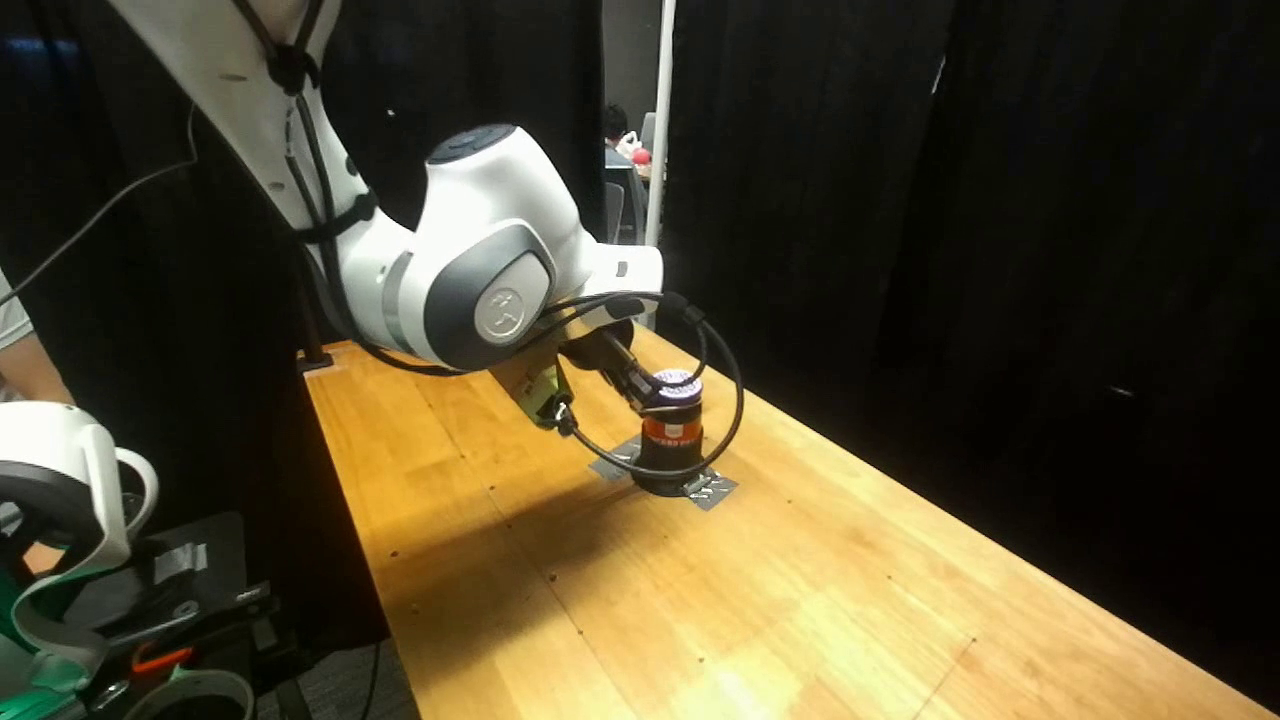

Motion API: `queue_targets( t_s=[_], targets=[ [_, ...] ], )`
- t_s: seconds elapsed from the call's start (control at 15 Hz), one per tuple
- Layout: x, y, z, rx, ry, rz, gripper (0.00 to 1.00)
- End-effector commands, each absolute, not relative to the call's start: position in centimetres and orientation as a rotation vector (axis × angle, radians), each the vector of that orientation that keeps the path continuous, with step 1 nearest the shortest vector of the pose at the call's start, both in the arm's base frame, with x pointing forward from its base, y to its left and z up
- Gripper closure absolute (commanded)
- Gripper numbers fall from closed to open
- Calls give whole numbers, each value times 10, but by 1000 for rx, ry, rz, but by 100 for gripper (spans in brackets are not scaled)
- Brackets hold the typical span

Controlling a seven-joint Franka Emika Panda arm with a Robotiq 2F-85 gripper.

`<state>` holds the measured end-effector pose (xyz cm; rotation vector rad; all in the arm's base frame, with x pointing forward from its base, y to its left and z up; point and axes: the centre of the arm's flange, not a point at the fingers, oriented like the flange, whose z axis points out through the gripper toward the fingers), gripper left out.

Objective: Put the elastic around the bottle

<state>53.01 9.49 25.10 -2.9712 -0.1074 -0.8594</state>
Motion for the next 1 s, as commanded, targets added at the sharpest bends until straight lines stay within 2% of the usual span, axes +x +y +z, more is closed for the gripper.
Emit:
queue_targets(
  t_s=[0.0, 0.93],
  targets=[
    [495, 102, 252, -2896, -144, -963, 100],
    [460, 107, 249, -2670, -88, -1336, 100]
  ],
)
